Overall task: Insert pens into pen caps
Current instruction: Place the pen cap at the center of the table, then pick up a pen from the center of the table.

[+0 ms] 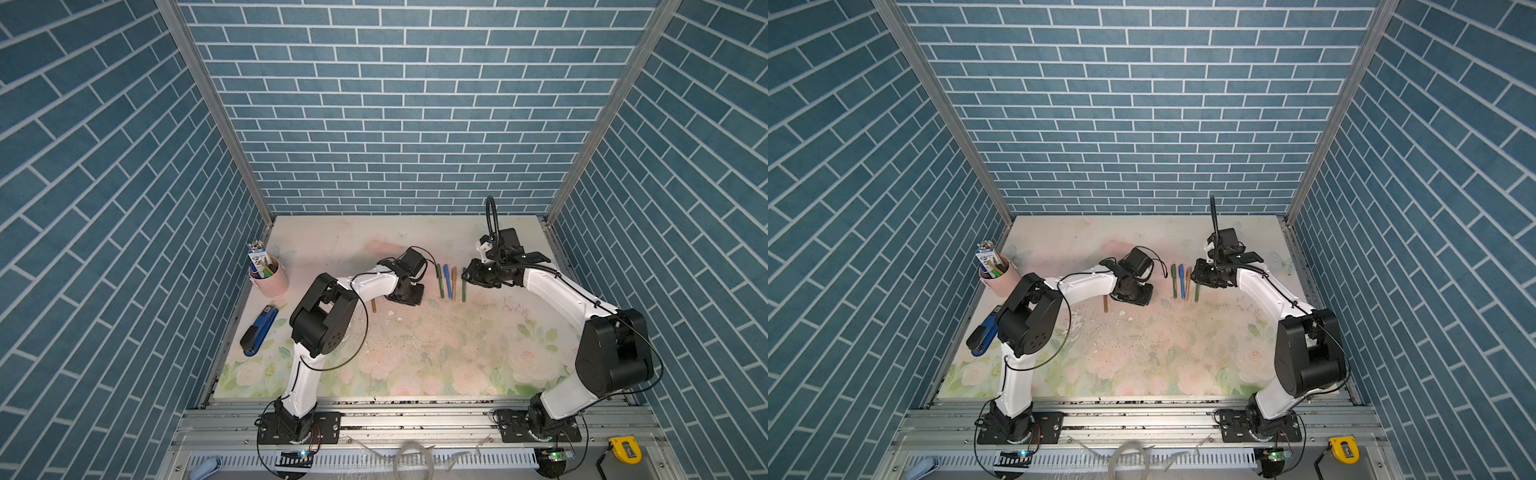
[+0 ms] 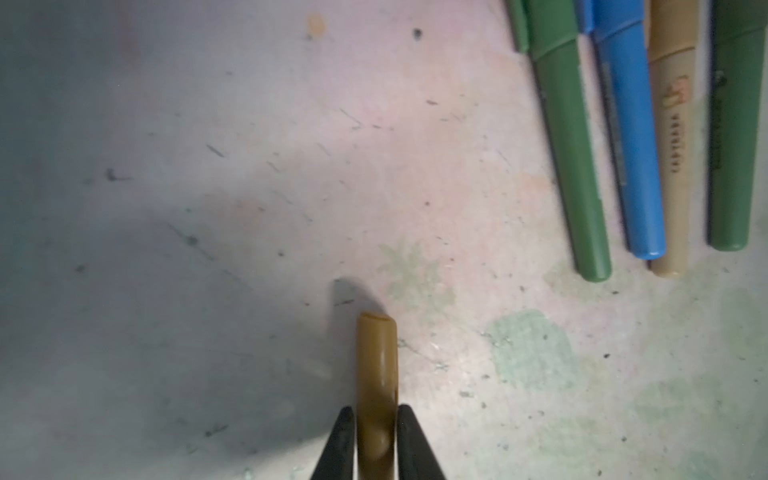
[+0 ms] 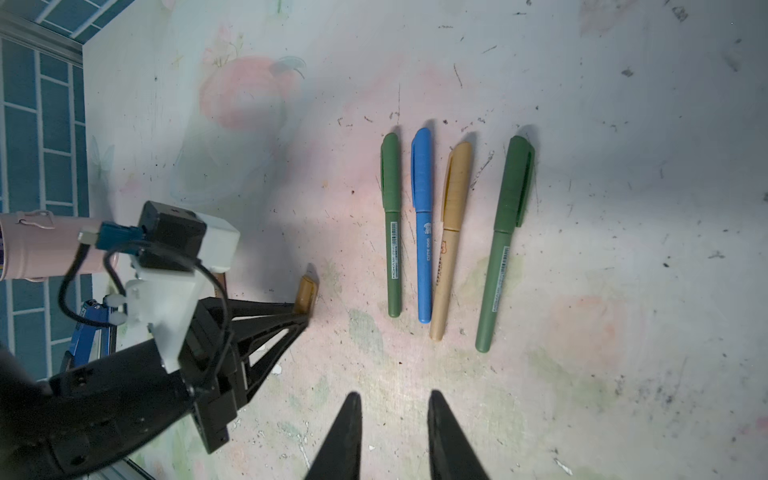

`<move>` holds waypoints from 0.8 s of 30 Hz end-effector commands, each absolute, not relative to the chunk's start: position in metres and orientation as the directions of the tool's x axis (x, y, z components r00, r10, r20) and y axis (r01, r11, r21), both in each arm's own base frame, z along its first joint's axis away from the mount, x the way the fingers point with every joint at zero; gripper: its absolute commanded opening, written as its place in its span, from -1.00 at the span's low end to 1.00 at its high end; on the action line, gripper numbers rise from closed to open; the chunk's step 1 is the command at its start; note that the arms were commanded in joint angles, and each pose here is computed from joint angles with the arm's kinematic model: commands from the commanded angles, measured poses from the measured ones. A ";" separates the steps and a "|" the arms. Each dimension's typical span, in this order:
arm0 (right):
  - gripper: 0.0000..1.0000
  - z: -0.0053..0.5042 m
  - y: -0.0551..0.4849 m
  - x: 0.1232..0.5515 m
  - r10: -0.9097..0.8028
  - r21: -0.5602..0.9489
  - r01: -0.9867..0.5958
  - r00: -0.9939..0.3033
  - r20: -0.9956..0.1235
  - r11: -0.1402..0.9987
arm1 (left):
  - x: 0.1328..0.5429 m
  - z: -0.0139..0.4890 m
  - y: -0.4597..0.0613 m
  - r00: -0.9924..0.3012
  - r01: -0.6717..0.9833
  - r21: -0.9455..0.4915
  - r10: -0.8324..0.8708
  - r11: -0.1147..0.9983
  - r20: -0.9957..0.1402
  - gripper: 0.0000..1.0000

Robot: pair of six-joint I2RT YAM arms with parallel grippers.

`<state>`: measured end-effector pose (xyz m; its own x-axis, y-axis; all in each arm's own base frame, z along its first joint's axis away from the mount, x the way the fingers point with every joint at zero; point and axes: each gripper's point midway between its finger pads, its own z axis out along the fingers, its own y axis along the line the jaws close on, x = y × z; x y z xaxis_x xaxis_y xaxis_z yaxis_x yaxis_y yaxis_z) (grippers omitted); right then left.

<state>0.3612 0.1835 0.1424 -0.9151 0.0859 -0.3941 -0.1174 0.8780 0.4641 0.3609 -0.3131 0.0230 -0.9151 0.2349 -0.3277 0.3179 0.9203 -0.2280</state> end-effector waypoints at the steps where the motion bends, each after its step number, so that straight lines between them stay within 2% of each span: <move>1: -0.41 0.149 0.184 0.351 0.082 0.455 -0.122 -0.911 -0.404 0.882 | 0.362 0.026 -0.318 -0.928 0.250 -0.269 0.150 0.930 -0.342 -0.44; 3: -0.41 0.152 0.184 0.348 0.078 0.450 -0.126 -0.909 -0.408 0.884 | 0.362 0.028 -0.316 -0.927 0.250 -0.257 0.154 0.934 -0.341 -0.27; 7: -0.41 0.157 0.186 0.343 0.072 0.442 -0.133 -0.905 -0.418 0.887 | 0.363 0.049 -0.313 -0.913 0.275 -0.253 0.169 0.928 -0.372 -0.05; 10: -0.41 0.161 0.188 0.340 0.064 0.438 -0.144 -0.902 -0.427 0.887 | 0.366 0.078 -0.300 -0.888 0.284 -0.225 0.167 0.932 -0.429 0.03; 17: -0.44 0.165 0.205 0.333 0.028 0.462 -0.200 -0.897 -0.441 0.864 | 0.352 0.093 -0.210 -0.910 0.108 -0.065 0.073 0.992 -0.409 -0.04; 19: -0.46 0.164 0.211 0.332 0.017 0.465 -0.214 -0.895 -0.445 0.859 | 0.344 0.086 -0.190 -0.929 0.060 -0.030 0.045 0.998 -0.368 -0.16; 21: -0.47 0.164 0.216 0.334 0.014 0.472 -0.222 -0.895 -0.446 0.853 | 0.339 0.075 -0.174 -0.949 0.018 -0.023 0.009 1.000 -0.315 -0.26; 24: -0.48 0.163 0.220 0.335 0.006 0.473 -0.230 -0.895 -0.446 0.851 | 0.333 0.058 -0.168 -0.971 -0.020 -0.079 -0.038 0.997 -0.237 -0.27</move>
<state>0.3351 0.2146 0.1631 -0.8947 0.0058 -0.4467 -0.2242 0.8590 0.4603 0.3541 -0.1855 0.0830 -0.9314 -0.0083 -0.3639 0.0303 0.9945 -0.1002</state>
